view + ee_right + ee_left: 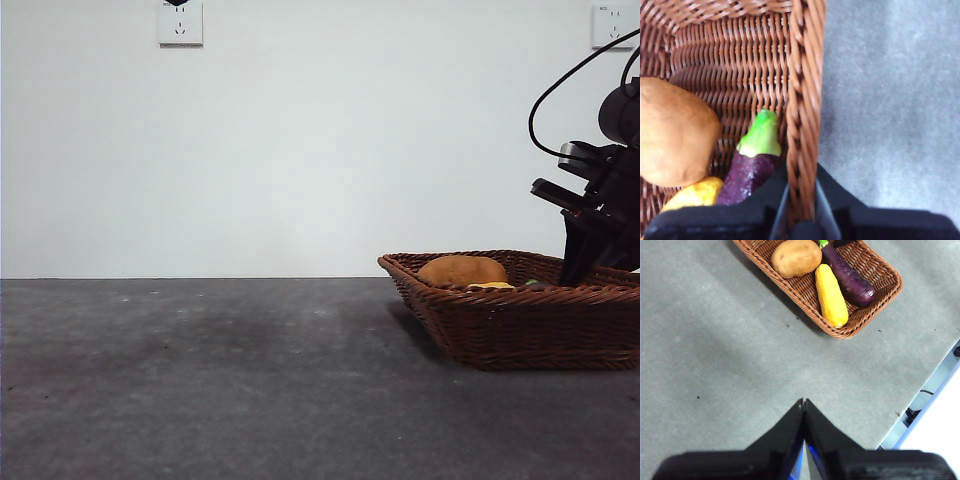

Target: Help me put the vegetables on the table into the basket

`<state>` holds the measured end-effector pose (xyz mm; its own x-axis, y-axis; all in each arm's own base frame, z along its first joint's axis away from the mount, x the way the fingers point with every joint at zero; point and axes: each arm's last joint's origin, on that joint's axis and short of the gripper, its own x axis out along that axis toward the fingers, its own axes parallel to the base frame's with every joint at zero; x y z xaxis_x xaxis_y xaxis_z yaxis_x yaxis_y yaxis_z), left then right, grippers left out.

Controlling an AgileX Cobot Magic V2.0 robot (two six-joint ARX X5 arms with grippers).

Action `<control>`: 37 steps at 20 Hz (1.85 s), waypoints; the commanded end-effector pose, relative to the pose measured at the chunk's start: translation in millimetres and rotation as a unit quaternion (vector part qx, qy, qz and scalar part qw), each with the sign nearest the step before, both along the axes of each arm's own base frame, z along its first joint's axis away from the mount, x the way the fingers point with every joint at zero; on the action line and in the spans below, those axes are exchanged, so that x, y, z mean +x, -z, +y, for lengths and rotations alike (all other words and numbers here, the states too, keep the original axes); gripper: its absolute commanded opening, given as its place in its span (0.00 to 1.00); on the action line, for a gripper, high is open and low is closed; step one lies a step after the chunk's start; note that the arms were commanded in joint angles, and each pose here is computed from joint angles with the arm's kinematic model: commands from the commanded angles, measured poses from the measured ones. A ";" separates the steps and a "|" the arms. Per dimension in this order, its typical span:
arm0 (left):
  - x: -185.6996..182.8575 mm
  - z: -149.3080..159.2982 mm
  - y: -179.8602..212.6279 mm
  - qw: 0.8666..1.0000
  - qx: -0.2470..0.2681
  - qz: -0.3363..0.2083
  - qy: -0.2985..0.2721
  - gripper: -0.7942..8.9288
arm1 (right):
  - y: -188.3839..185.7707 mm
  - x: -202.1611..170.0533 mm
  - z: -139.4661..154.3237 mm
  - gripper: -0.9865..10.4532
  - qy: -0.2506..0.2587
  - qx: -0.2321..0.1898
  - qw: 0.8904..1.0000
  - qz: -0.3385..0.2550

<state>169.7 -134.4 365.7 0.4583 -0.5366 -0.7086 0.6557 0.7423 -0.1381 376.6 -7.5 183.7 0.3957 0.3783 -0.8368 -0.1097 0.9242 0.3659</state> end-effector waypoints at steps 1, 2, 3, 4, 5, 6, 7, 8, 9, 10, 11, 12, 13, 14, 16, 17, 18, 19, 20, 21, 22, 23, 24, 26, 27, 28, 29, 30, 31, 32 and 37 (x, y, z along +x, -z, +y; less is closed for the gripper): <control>0.3 0.6 1.4 1.000 0.004 -0.002 0.004 0.07 | 4.3 2.7 0.9 0.13 -0.016 -0.012 1.000 -0.008; 0.3 0.6 1.3 1.000 0.004 -0.002 0.004 0.07 | 4.0 3.4 0.9 0.24 -0.016 -0.012 1.000 -0.012; 0.3 0.6 1.3 1.000 0.004 -0.002 0.004 0.07 | 3.7 4.0 0.9 0.30 -0.016 -0.012 1.000 -0.016; 0.3 0.6 1.3 1.000 0.004 -0.002 0.004 0.07 | 3.3 4.7 0.9 0.31 -0.016 -0.012 1.000 -0.019; 0.3 0.7 1.4 1.000 0.004 -0.002 0.004 0.07 | 2.5 4.8 0.9 0.31 -0.016 -0.012 1.000 -0.022; 0.2 0.7 1.5 1.000 0.004 -0.001 0.004 0.07 | 0.7 4.6 0.8 0.31 -0.016 -0.013 0.999 -0.024; 0.1 0.8 1.6 1.000 0.005 -0.001 0.004 0.07 | -2.5 4.0 0.7 0.31 -0.015 -0.014 0.999 -0.028; 0.0 0.8 1.7 1.000 0.005 0.000 0.004 0.07 | -7.8 2.6 0.5 0.31 -0.013 -0.019 0.999 -0.035; 0.0 0.9 1.7 1.000 0.005 0.000 0.004 0.07 | -16.0 -0.1 -0.1 0.31 -0.009 -0.026 0.999 -0.043; 0.0 0.9 1.7 1.000 0.005 0.000 0.004 0.07 | -26.3 -3.9 -0.4 0.31 -0.005 -0.035 0.998 -0.053; 0.0 0.9 1.7 1.000 0.006 0.000 0.005 0.07 | -39.5 -9.7 -0.7 0.31 0.000 -0.044 0.997 -0.065; 0.0 0.9 1.7 1.000 0.006 0.000 0.005 0.07 | -54.1 -17.5 -0.6 0.31 0.003 -0.050 0.996 -0.076; 0.0 0.8 1.7 1.000 0.007 -0.002 0.007 0.07 | -69.1 -27.8 -0.2 0.31 0.004 -0.051 0.995 -0.082; 0.0 0.9 1.7 1.000 0.008 -0.003 0.007 0.07 | -85.1 -41.0 0.7 0.31 0.002 -0.051 0.995 -0.086; 0.0 0.8 1.7 1.000 0.008 -0.003 0.009 0.07 | -115.4 -73.4 3.8 0.30 -0.016 -0.040 0.995 -0.088; -0.1 0.8 1.7 1.000 0.007 -0.003 0.010 0.07 | -129.4 -92.2 6.0 0.30 -0.028 -0.022 0.996 -0.085; -0.1 0.8 1.7 1.000 0.008 -0.004 0.012 0.07 | -140.4 -109.0 7.6 0.30 -0.036 -0.009 0.996 -0.082; -0.1 0.8 1.7 1.000 0.010 -0.006 0.015 0.07 | -150.5 -125.8 9.0 0.28 -0.046 0.000 0.995 -0.083; -0.1 0.8 1.7 1.000 0.012 -0.009 0.018 0.07 | -160.0 -142.4 10.1 0.23 -0.054 0.003 0.995 -0.087; -0.1 0.8 1.7 1.000 0.013 -0.010 0.020 0.07 | -168.6 -158.4 10.9 0.18 -0.055 0.004 0.994 -0.092; -0.1 0.8 1.7 1.000 0.014 -0.010 0.021 0.07 | -176.2 -174.1 11.8 0.16 -0.057 0.006 0.993 -0.099; -0.1 0.8 1.7 1.000 0.014 -0.011 0.021 0.07 | -182.6 -188.8 12.6 0.16 -0.058 0.007 0.993 -0.105; -0.1 0.8 1.7 1.000 0.016 -0.013 0.024 0.07 | -187.8 -202.8 13.1 0.15 -0.058 0.006 0.992 -0.110; -0.1 0.8 1.7 0.999 0.018 -0.015 0.027 0.07 | -194.1 -227.6 14.3 0.07 -0.068 0.000 0.991 -0.116; -0.1 0.8 1.7 0.999 0.018 -0.015 0.027 0.07 | -195.6 -237.9 14.7 0.07 -0.074 -0.003 0.991 -0.115; -0.1 0.8 1.7 0.999 0.018 -0.015 0.027 0.07 | -196.7 -247.8 15.2 0.07 -0.081 -0.006 0.990 -0.114; -0.1 0.8 1.7 0.999 0.018 -0.015 0.027 0.07 | -197.3 -253.8 15.4 0.07 -0.082 -0.007 0.990 -0.112; -0.1 0.8 1.7 0.999 0.018 -0.015 0.027 0.07 | -197.8 -259.1 15.7 0.07 -0.084 -0.008 0.990 -0.111; -0.1 0.7 1.7 0.999 0.018 -0.015 0.028 0.07 | -198.4 -261.4 15.8 0.07 -0.085 -0.008 0.990 -0.114; -0.1 0.8 1.7 0.999 0.018 -0.015 0.027 0.07 | -199.1 -263.5 15.9 0.07 -0.084 -0.009 0.989 -0.117; -0.1 0.8 1.7 0.999 0.018 -0.015 0.027 0.08 | -199.1 -263.4 15.9 0.08 -0.084 -0.009 0.990 -0.117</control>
<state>169.3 -134.2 365.4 0.4545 -0.5351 -0.7121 0.6920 0.7155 -0.0960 115.3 8.1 383.1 0.5261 0.4378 -0.7290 -0.3368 0.8945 0.2941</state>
